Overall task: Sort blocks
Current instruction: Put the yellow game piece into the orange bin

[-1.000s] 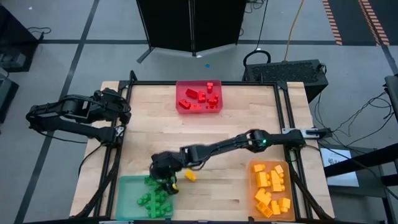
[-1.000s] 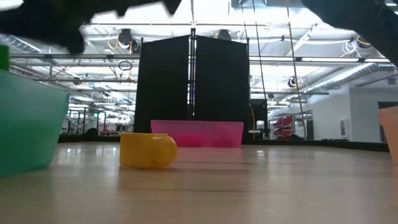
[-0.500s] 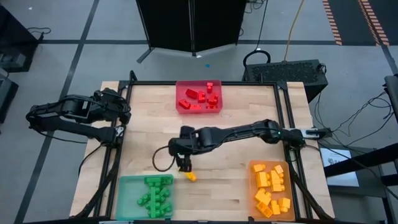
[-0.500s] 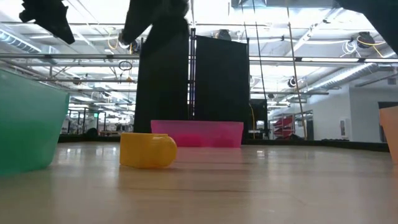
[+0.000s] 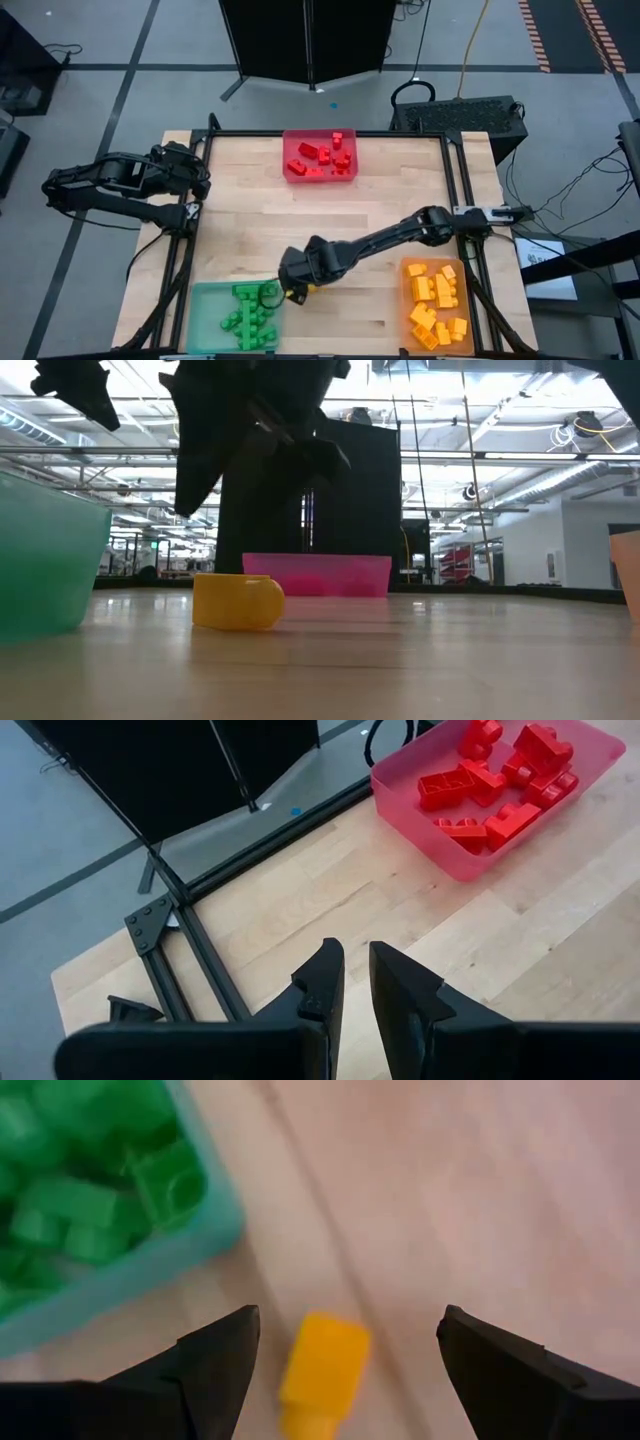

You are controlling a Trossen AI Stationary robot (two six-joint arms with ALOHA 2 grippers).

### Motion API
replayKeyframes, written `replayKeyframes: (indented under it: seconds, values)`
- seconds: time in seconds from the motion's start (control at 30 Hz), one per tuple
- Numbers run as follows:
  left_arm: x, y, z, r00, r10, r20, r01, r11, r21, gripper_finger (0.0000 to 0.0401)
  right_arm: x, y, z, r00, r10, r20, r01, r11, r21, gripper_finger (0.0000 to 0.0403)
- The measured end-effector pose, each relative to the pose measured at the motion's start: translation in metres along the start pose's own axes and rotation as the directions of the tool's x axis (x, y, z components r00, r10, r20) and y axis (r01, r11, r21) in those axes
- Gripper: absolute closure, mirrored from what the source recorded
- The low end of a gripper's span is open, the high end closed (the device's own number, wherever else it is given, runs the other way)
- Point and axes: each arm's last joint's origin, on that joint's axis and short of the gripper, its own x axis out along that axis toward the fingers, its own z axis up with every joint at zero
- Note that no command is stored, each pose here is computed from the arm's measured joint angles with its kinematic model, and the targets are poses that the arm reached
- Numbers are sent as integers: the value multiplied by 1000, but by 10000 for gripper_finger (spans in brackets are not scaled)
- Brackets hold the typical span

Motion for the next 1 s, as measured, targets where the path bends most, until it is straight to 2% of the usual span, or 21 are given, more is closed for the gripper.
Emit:
replayKeyframes:
  seconds: [0.3,0.57,0.73,0.87,0.9,1.0]
  values:
    - [0,0,0,1000,-1,0,1,1000,0,342,23,10,-30,1000,24,-3,-24,999,28,104]
    - [0,0,0,1000,-1,1,1,1000,-1,342,49,1,-47,1000,27,-8,-26,998,50,122]
    - [0,0,0,1000,-1,1,1,1000,-1,342,55,-4,-53,1000,18,-12,-18,999,47,183]
    - [0,0,0,1000,-1,0,1,1000,-1,342,55,-5,-54,1000,1,-10,0,999,40,280]
    - [0,0,0,1000,-1,1,1,1000,-1,342,54,-5,-53,1000,2,-11,-2,1000,32,291]
    - [0,0,0,1000,-1,0,1,1000,0,342,52,-3,-51,1000,11,-12,-12,1000,-7,290]
